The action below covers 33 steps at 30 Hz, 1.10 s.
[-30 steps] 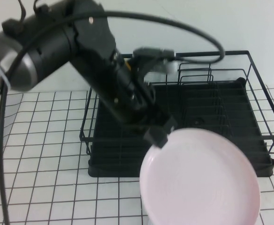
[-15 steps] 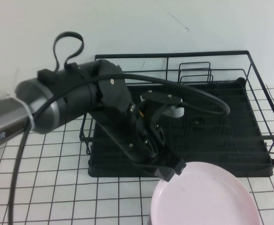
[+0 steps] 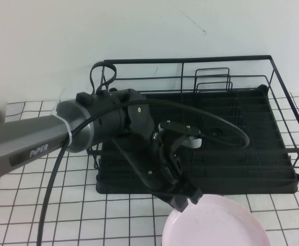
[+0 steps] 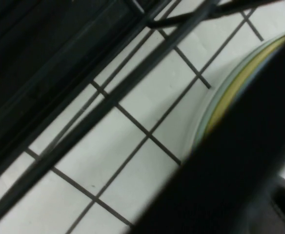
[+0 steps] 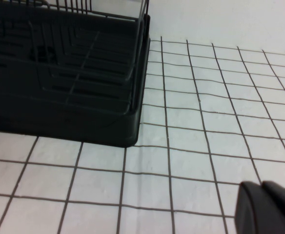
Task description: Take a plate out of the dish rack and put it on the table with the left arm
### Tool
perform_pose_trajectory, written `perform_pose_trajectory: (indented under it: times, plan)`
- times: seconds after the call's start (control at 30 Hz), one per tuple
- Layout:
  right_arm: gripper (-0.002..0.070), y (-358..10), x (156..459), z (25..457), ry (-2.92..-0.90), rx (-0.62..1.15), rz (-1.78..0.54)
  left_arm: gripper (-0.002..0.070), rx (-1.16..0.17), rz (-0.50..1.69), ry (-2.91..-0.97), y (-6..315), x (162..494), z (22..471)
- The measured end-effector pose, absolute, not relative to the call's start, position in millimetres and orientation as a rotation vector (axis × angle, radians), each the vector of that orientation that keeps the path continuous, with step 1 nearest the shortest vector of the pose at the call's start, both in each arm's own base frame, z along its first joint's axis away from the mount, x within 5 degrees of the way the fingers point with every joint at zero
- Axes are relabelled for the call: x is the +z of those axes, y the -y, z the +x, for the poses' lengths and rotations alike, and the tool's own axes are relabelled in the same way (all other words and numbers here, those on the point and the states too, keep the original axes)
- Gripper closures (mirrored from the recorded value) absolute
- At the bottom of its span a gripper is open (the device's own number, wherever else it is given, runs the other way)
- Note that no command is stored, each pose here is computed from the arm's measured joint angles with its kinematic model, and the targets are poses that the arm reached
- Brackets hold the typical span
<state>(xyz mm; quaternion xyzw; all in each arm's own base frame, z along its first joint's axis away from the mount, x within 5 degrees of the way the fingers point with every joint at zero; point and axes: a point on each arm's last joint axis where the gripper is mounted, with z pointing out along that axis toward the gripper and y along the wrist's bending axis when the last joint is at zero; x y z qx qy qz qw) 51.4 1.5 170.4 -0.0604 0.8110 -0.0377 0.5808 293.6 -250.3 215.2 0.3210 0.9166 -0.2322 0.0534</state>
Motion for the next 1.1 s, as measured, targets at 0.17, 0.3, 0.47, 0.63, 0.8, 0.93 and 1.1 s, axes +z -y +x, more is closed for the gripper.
perform_pose_trajectory:
  times: [0.17, 0.3, 0.47, 0.63, 0.8, 0.93, 1.1]
  plan:
    - [0.0678, -1, 170, 51, -1.895, -0.088, -0.141, 0.0671, -0.702, 0.983, -2.790, 251, 212, 294]
    - [0.0678, -1, 170, 51, -1.895, -0.088, -0.141, 0.0636, -0.706, 0.997, -2.803, 250, 212, 293]
    - [0.0678, -1, 170, 51, -1.895, -0.088, -0.141, 0.0394, -0.712, 1.016, -2.817, 250, 212, 291]
    - [0.0678, -1, 170, 51, -1.895, -0.088, -0.141, 0.0199, -0.725, 1.034, -2.801, 252, 222, 293]
    - [0.0678, -1, 170, 51, -1.895, -0.088, -0.141, 0.0435, -0.764, 1.107, -2.744, 259, 258, 298]
    - [0.0678, -1, 170, 51, -1.895, -0.088, -0.141, 0.0627, -0.773, 1.105, -2.653, 257, 286, 296]
    - [0.0678, -1, 170, 51, -1.895, -0.088, -0.141, 0.0669, -0.765, 1.039, -2.512, 241, 322, 277]
